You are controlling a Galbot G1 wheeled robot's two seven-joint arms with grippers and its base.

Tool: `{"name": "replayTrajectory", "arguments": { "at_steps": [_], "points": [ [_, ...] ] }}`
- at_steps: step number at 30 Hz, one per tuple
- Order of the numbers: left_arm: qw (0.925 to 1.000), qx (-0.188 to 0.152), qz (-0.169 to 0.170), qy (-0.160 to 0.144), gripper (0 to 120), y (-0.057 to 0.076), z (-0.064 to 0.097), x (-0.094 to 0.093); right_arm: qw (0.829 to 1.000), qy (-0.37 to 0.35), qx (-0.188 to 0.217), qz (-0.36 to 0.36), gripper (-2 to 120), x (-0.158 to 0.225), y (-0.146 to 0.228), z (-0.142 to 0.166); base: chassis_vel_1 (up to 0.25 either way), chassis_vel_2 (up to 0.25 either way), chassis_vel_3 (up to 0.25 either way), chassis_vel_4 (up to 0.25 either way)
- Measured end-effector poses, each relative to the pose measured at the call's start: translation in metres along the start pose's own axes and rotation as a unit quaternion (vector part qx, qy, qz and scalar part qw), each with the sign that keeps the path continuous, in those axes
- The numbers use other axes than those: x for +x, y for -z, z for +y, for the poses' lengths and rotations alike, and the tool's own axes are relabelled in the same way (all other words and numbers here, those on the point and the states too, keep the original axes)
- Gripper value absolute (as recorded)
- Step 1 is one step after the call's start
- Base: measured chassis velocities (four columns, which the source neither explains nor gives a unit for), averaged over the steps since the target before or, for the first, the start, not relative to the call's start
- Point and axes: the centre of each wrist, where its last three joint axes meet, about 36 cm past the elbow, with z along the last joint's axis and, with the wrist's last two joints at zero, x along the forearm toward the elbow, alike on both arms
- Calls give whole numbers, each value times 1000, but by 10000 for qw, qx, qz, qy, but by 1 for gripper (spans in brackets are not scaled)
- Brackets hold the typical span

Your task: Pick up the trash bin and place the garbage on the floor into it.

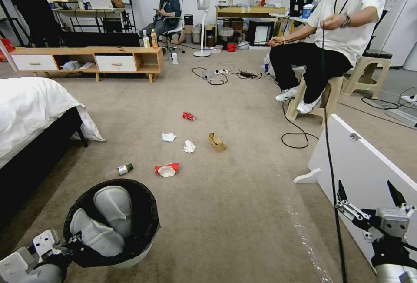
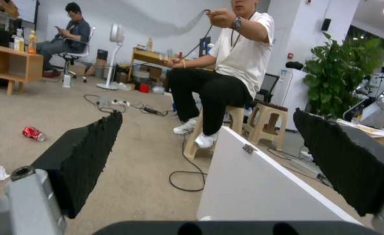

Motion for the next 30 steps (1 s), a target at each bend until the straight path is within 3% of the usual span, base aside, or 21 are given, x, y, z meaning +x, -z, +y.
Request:
{"name": "replayTrajectory", "arguments": {
  "at_steps": [7, 30],
  "points": [
    [10000, -10, -3, 3, 3, 0, 0, 1, 10000, 13, -4, 9, 100, 1, 0, 0, -32, 32, 29, -22],
    [10000, -25, 15, -6, 3, -2, 1, 4, 10000, 7, 53, 11, 100, 3, 1, 0, -133, 135, 135, -141]
  ]
}}
